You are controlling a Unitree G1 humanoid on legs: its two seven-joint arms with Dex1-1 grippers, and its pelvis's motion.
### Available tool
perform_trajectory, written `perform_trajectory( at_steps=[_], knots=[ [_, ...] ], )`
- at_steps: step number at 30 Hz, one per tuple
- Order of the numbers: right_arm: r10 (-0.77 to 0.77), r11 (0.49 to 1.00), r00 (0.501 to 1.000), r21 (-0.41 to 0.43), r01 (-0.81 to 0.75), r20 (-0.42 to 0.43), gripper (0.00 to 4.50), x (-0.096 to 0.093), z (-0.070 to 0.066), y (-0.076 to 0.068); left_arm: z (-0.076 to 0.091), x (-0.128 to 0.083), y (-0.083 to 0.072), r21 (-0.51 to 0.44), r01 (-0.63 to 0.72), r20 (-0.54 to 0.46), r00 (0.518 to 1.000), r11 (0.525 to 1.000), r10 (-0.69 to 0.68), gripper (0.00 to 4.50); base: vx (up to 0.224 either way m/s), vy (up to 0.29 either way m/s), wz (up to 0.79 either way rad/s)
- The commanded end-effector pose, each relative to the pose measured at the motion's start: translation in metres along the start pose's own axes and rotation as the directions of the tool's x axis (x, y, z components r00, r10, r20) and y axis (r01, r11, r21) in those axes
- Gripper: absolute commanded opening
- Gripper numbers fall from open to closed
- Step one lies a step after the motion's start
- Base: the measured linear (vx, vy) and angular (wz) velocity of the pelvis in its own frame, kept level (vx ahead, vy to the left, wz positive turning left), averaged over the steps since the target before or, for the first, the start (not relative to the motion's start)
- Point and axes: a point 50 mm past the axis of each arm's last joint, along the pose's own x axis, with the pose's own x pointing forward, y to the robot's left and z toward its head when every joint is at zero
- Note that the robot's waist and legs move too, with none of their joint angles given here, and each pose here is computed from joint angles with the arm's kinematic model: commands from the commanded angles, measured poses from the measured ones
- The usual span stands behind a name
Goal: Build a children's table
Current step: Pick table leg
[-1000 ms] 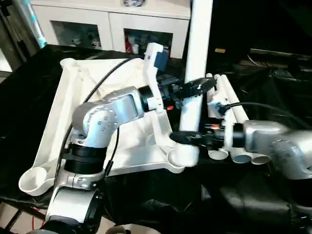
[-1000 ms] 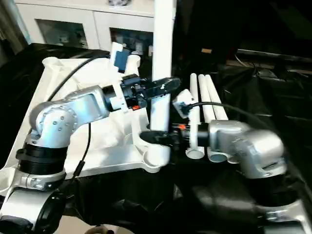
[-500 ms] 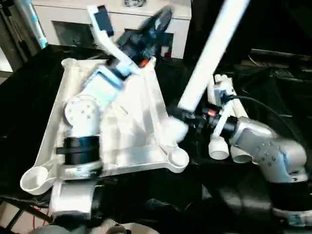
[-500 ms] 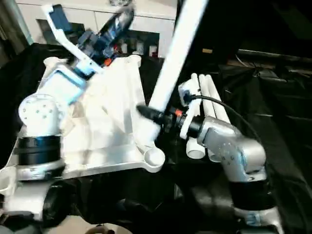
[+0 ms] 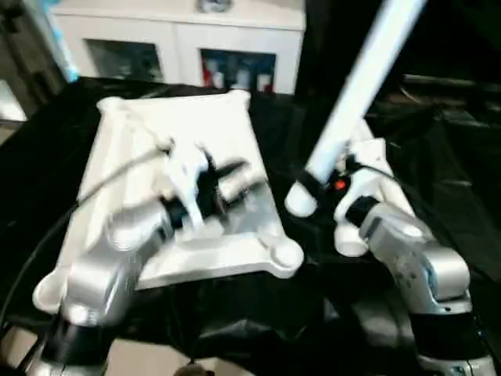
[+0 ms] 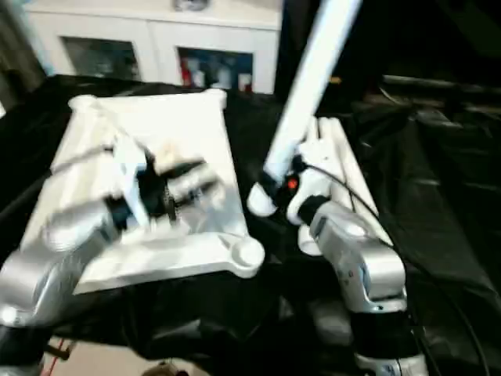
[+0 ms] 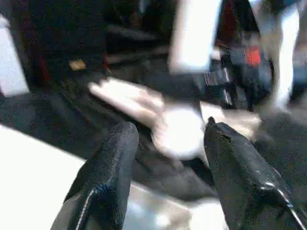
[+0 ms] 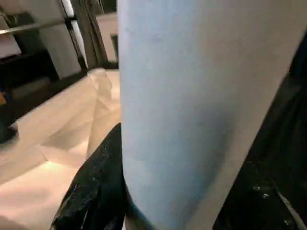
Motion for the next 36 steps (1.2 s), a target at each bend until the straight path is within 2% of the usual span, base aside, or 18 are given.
perform_trajectory(
  at_steps=[1,4,5,7,8,9,11,12,17,20,21,23,26,27,31,32,36],
  knots=[
    [-0.056,0.997,0.998,-0.048,0.057,0.021,1.9,-0.007,0.001,-0.006,-0.013,-0.004,-0.006,0.004,0.031,-0.082,0.996,1.0,-0.031,2.59,0.0,0.0,0.0],
    [-0.063,0.997,0.998,-0.033,0.063,-0.007,1.9,-0.01,-0.003,-0.008,-0.022,-0.007,-0.008,-0.022,0.052,-0.112,0.992,0.998,-0.054,2.59,0.0,0.0,0.0],
    [-0.044,0.999,0.998,-0.032,0.043,-0.033,1.9,-0.013,-0.005,-0.008,-0.027,-0.01,-0.012,-0.023,0.09,-0.164,0.982,0.996,-0.093,2.59,0.0,0.0,0.0],
    [0.024,0.999,0.998,-0.021,-0.025,-0.065,1.9,-0.015,-0.011,-0.002,-0.032,-0.016,-0.018,-0.085,0.16,-0.209,0.962,0.983,-0.175,2.59,0.0,0.0,0.0],
    [0.054,0.998,0.994,-0.039,-0.058,-0.091,1.9,-0.016,-0.013,0.001,-0.038,-0.02,-0.02,-0.097,0.195,-0.272,0.938,0.976,-0.214,2.59,0.0,0.0,0.0],
    [0.054,0.998,0.994,-0.039,-0.058,-0.091,1.9,-0.016,-0.013,0.001,-0.038,-0.02,-0.02,-0.097,0.195,-0.272,0.938,0.976,-0.214,2.59,0.0,0.0,0.0],
    [0.077,0.996,0.991,-0.036,-0.081,-0.108,1.9,-0.014,-0.013,0.004,-0.048,-0.027,-0.021,-0.107,0.237,-0.37,0.892,0.966,-0.26,2.59,0.0,0.0,0.0],
    [0.115,0.993,0.988,-0.021,-0.118,-0.103,1.9,-0.011,-0.011,0.008,-0.053,-0.029,-0.02,-0.075,0.276,-0.411,0.867,0.958,-0.281,2.59,0.0,0.0,0.0],
    [0.215,0.975,0.97,-0.025,-0.219,-0.109,1.9,-0.005,-0.012,0.017,-0.047,-0.016,0.002,-0.008,0.209,-0.387,0.901,0.978,-0.196,2.59,0.0,0.0,0.0],
    [0.233,0.971,0.965,-0.031,-0.239,-0.119,1.9,-0.005,-0.015,0.02,-0.046,-0.014,0.008,-0.005,0.243,-0.402,0.888,0.97,-0.224,2.59,0.0,0.0,0.0],
    [0.23,0.972,0.965,-0.028,-0.235,-0.124,1.9,-0.005,-0.016,0.019,-0.046,-0.014,0.009,-0.001,0.255,-0.415,0.88,0.967,-0.232,2.29,0.0,0.0,0.0],
    [0.241,0.969,0.961,-0.022,-0.246,-0.136,1.9,-0.006,-0.018,0.021,-0.05,-0.016,0.014,0.007,0.271,-0.446,0.862,0.962,-0.24,2.22,0.0,0.0,0.0],
    [0.242,0.969,0.96,-0.017,-0.246,-0.142,1.9,-0.006,-0.019,0.02,-0.052,-0.017,0.016,-0.014,0.292,-0.454,0.85,0.956,-0.266,2.02,0.0,0.0,0.0],
    [0.226,0.973,0.964,-0.017,-0.23,-0.143,1.9,-0.006,-0.018,0.018,-0.055,-0.018,0.015,-0.032,0.318,-0.466,0.834,0.948,-0.295,1.78,0.0,0.0,0.0],
    [0.21,0.976,0.967,-0.025,-0.216,-0.142,1.9,-0.007,-0.017,0.015,-0.057,-0.016,0.011,-0.066,0.345,-0.463,0.821,0.936,-0.335,1.65,0.0,0.0,0.0],
    [0.208,0.977,0.968,-0.025,-0.214,-0.143,1.9,-0.007,-0.017,0.014,-0.057,-0.016,0.012,-0.056,0.341,-0.465,0.823,0.939,-0.326,1.37,0.0,0.0,0.0],
    [0.204,0.977,0.968,-0.026,-0.21,-0.147,1.9,-0.008,-0.019,0.014,-0.06,-0.015,0.018,-0.035,0.333,-0.483,0.82,0.942,-0.307,1.11,0.0,0.0,0.0]
  ],
)
